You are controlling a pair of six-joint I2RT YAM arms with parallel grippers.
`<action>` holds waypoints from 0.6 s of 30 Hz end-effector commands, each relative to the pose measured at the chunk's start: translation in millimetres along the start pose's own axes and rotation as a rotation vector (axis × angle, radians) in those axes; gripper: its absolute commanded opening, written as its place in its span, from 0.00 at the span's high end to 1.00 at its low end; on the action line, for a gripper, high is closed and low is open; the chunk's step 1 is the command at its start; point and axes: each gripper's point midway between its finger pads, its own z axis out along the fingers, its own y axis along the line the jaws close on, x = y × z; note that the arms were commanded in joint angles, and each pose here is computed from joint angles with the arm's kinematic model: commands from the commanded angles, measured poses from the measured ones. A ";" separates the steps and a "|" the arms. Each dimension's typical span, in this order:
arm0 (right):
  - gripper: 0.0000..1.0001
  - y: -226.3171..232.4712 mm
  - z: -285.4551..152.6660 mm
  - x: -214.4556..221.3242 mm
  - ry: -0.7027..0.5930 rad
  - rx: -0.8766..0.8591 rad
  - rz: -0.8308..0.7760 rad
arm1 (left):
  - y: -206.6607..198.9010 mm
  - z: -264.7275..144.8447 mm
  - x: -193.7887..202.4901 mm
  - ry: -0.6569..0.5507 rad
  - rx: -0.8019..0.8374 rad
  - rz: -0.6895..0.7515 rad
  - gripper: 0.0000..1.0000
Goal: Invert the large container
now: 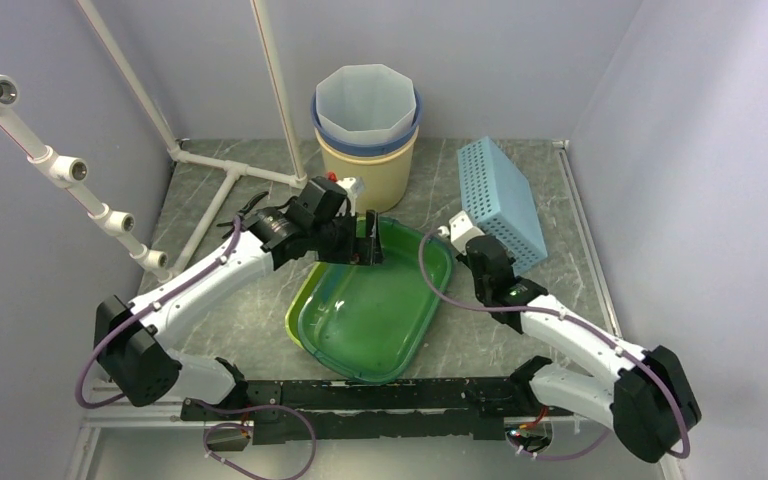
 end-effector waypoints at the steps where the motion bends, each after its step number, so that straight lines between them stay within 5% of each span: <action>1: 1.00 -6.4 11.9 -16.1 -0.074 0.055 -0.093 | 13.9 -24.8 -10.0 -0.070 -0.094 0.052 0.05; 12: 1.00 25.6 31.1 8.2 0.112 -0.057 -0.154 | 70.1 -48.6 7.9 -0.046 -0.346 0.092 0.05; 18: 1.00 42.9 44.3 7.5 0.084 -0.118 -0.159 | 88.5 -54.2 7.0 -0.051 -0.409 0.131 0.05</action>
